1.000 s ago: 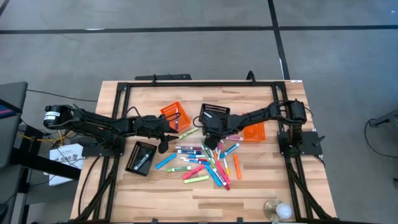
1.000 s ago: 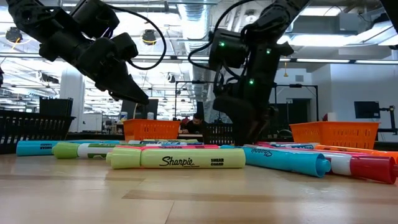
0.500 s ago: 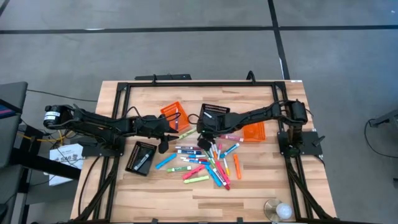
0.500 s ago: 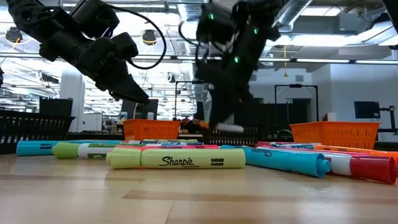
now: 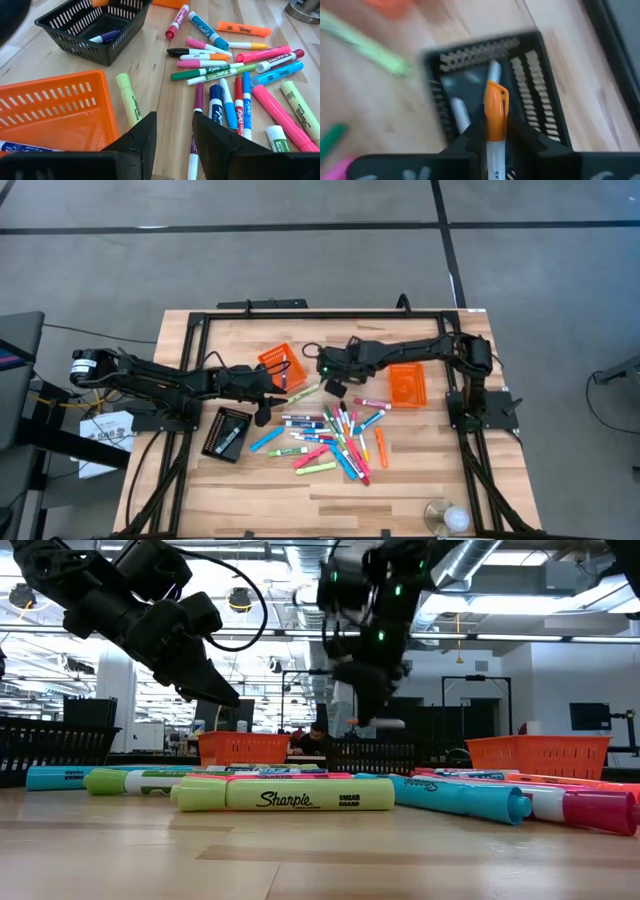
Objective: Pick & Place Markers
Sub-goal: Put the orange highlighter into the right black bin, then put the black highlighter into the right black bin
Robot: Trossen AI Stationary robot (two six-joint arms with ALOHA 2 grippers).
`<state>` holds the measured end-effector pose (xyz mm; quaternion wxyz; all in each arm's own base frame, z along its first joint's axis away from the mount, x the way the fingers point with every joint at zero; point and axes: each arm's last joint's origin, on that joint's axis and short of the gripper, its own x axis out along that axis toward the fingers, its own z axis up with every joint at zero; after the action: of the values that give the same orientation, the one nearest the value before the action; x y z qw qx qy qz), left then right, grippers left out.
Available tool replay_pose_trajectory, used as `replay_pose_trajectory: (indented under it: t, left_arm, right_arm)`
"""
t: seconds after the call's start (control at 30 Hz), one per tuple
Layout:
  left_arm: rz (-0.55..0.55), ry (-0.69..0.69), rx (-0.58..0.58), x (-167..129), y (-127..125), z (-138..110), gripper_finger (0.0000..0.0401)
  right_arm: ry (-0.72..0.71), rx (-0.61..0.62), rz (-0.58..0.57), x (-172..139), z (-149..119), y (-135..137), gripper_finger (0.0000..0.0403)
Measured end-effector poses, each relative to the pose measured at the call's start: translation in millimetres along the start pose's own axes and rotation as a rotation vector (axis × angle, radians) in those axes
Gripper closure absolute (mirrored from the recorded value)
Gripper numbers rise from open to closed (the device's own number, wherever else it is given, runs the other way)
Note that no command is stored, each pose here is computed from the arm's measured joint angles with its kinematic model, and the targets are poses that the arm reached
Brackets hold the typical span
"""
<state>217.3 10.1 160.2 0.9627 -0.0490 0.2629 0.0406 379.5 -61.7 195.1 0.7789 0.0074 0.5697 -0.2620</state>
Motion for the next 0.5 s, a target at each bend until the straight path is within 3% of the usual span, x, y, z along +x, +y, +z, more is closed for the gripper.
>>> replay_pose_trajectory:
  t: [0.07,0.27,0.5]
  left_arm:
    - [0.000,0.000,-0.001,0,0,0,0.0280]
    - [0.000,0.000,-0.001,0,0,0,0.0280]
    - [0.000,0.000,-0.001,0,0,0,0.0280]
  right_arm:
    - [0.059,0.043,-0.011,9,-5,-8,0.0334]
    - [0.032,0.096,-0.013,13,-2,-19,0.0272]
    - [0.043,0.069,0.154,0,-7,12,0.0217]
